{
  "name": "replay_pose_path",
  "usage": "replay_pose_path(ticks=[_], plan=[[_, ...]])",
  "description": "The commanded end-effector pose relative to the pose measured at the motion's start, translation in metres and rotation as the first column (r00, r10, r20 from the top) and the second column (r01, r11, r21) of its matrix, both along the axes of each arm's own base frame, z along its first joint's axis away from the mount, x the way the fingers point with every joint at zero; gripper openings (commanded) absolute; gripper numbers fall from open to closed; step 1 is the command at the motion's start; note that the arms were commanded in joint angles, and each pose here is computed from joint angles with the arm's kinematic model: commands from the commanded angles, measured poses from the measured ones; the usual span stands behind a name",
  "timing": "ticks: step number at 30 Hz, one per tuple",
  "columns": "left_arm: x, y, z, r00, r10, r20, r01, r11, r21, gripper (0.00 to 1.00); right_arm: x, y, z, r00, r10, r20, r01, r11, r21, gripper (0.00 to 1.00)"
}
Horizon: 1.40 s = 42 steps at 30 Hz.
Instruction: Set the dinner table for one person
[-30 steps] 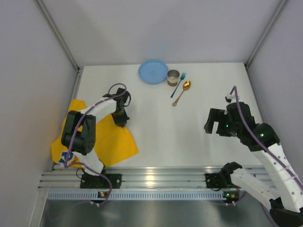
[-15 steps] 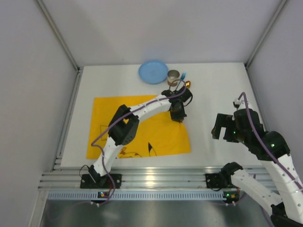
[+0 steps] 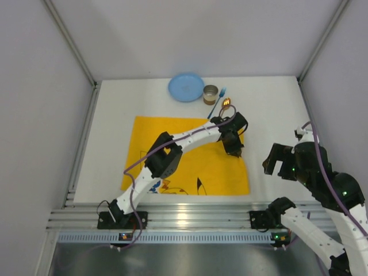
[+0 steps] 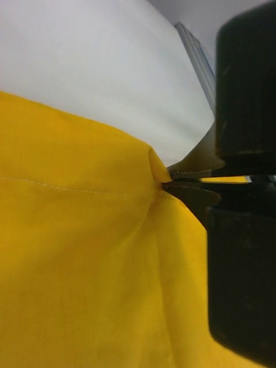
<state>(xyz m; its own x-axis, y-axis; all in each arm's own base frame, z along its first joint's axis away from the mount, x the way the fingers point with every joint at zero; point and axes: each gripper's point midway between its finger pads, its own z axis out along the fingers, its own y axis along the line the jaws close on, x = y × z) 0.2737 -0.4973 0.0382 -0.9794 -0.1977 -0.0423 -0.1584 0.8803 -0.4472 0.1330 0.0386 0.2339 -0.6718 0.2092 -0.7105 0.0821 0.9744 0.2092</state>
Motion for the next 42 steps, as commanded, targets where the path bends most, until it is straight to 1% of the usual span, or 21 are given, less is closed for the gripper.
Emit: replay_pose_path(ticks=[1,3,5,7,8,14,16,19,22,23,24,26,28,31,33,34,35,36,37,38,42], plan=[[0.006,-0.064,0.050,0.998,-0.012,0.059,0.027,0.965,-0.260,0.00,-0.006,-0.003,0.000,1.000,-0.011,-0.005,0.011,1.000,-0.003,1.00],[0.006,-0.084,0.058,0.999,-0.017,0.040,0.030,0.933,-0.358,0.04,-0.006,-0.003,-0.002,1.000,-0.014,-0.015,0.014,1.000,-0.003,1.00],[0.006,-0.096,0.064,0.999,-0.027,0.028,0.036,0.907,-0.420,0.31,-0.006,-0.003,-0.003,1.000,-0.011,-0.022,0.011,1.000,-0.006,1.00],[0.008,-0.108,0.085,0.996,-0.050,0.077,0.082,0.868,-0.489,0.66,-0.005,-0.002,-0.004,1.000,-0.011,-0.027,0.011,1.000,-0.008,1.00],[0.009,-0.109,0.095,0.993,-0.058,0.104,0.103,0.860,-0.500,0.97,-0.005,-0.002,-0.005,1.000,-0.011,-0.029,0.010,1.000,-0.008,1.00],[0.027,-0.095,0.176,0.963,-0.017,0.269,0.168,0.819,-0.548,0.98,-0.002,-0.001,-0.007,0.999,-0.017,-0.036,0.016,1.000,-0.012,1.00],[0.039,-0.076,0.189,0.943,-0.002,0.333,0.180,0.846,-0.502,0.98,0.001,0.000,-0.003,1.000,-0.013,-0.024,0.013,1.000,-0.009,1.00],[0.068,-0.005,0.218,0.900,0.037,0.435,0.150,0.909,-0.389,0.98,0.012,0.004,0.004,0.999,0.005,-0.038,-0.007,0.999,-0.042,1.00],[0.073,0.068,0.175,0.907,-0.020,0.421,0.100,0.981,-0.167,0.98,0.028,0.013,0.023,0.999,0.027,-0.027,-0.028,0.999,-0.046,1.00],[0.084,0.103,0.182,0.891,0.011,0.453,0.041,0.994,-0.105,0.98,0.039,0.020,0.023,0.998,0.038,-0.056,-0.041,0.997,-0.058,1.00],[0.077,0.130,0.167,0.896,-0.043,0.443,0.049,0.999,-0.002,0.98,0.049,0.026,0.031,0.998,0.047,-0.041,-0.049,0.998,-0.051,1.00],[0.074,0.193,0.141,0.895,-0.048,0.444,-0.040,0.982,0.187,0.98,0.076,0.044,0.051,0.996,0.085,-0.009,-0.085,0.996,-0.032,1.00],[0.052,0.240,0.102,0.923,-0.100,0.372,-0.040,0.936,0.349,0.98,0.096,0.057,0.065,0.994,0.105,0.020,-0.105,0.994,-0.017,1.00],[0.027,0.289,0.079,0.944,-0.090,0.316,-0.052,0.908,0.415,0.98,0.143,0.085,0.089,0.984,0.160,0.074,-0.161,0.987,-0.002,1.00],[0.012,0.297,0.069,0.957,-0.095,0.276,-0.022,0.919,0.393,0.98,0.182,0.099,0.062,0.987,0.152,-0.042,-0.153,0.988,-0.024,1.00],[0.002,0.307,0.066,0.964,-0.089,0.250,-0.018,0.918,0.397,0.98,0.199,0.107,0.077,0.988,0.151,-0.027,-0.151,0.988,-0.001,1.00],[-0.003,0.310,0.066,0.967,-0.090,0.239,-0.013,0.918,0.396,0.98,0.224,0.119,0.042,0.981,0.135,-0.140,-0.137,0.991,-0.003,0.98],[-0.007,0.312,0.068,0.967,-0.096,0.236,-0.005,0.918,0.397,0.98,0.234,0.121,0.032,0.974,0.129,-0.185,-0.130,0.991,0.005,0.94],[-0.010,0.313,0.070,0.967,-0.102,0.234,0.003,0.920,0.392,0.98,0.250,0.130,0.037,0.976,0.139,-0.170,-0.137,0.990,0.025,0.93],[-0.011,0.313,0.076,0.962,-0.112,0.249,0.007,0.923,0.386,0.98,0.269,0.137,0.010,0.967,0.126,-0.223,-0.125,0.992,0.022,0.93],[-0.015,0.322,0.085,0.952,-0.134,0.276,0.014,0.916,0.400,0.98,0.320,0.151,-0.022,0.967,0.111,-0.230,-0.101,0.993,0.055,0.95]])
